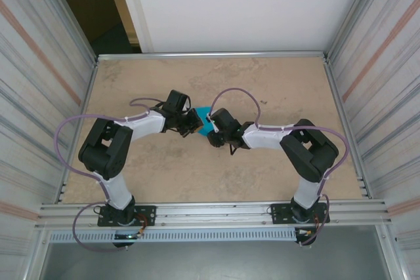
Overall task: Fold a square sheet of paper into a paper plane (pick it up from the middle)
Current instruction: Fourth fold the wing at the center of the table.
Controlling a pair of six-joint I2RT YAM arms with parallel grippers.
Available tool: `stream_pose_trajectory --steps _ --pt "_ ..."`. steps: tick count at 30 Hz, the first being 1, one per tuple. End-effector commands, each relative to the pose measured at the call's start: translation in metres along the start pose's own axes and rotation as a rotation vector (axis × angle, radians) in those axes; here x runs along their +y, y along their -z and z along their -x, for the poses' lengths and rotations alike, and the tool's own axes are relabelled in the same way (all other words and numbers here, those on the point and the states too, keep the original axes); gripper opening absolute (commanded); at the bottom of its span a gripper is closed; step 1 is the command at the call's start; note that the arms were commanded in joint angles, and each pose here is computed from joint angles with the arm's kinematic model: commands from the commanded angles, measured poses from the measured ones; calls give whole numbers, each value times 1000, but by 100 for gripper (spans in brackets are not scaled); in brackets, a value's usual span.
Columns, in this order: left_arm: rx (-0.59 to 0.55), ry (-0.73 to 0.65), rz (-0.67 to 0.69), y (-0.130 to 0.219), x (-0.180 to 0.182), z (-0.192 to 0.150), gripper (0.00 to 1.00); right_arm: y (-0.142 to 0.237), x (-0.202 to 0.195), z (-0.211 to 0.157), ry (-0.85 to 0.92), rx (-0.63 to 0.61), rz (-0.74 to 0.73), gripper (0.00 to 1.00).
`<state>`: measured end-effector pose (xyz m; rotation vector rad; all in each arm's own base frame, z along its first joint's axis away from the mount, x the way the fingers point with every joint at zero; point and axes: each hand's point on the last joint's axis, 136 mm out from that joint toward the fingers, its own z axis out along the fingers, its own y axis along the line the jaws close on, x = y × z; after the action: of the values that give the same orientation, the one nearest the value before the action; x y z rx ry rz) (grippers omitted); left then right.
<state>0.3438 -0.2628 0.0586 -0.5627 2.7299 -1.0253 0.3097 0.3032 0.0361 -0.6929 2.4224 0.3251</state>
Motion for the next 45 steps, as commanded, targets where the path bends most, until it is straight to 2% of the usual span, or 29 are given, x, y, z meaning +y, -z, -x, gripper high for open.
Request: stream_pose_trajectory --steps 1,14,20,27,30,34,38,45 --pt "-22 -1 -23 11 -15 4 4 -3 0 8 30 -18 -26 31" --pt "-20 4 -23 13 -19 7 4 -5 -1 -3 89 5 -59 32" --pt "-27 3 -30 16 -21 10 5 -4 -3 -2 85 -3 -67 23" --pt "-64 8 -51 32 -23 20 15 -3 1 -4 87 -1 -35 14" --pt "-96 13 -49 44 -17 28 23 -3 5 -5 77 6 3 10" --pt "-156 24 -48 61 -5 36 28 -3 10 -5 43 15 68 8" --pt "-170 28 -46 64 10 31 28 -3 10 -4 -7 23 123 7" --pt "-76 40 -92 36 23 11 20 -2 11 -4 -76 51 220 6"
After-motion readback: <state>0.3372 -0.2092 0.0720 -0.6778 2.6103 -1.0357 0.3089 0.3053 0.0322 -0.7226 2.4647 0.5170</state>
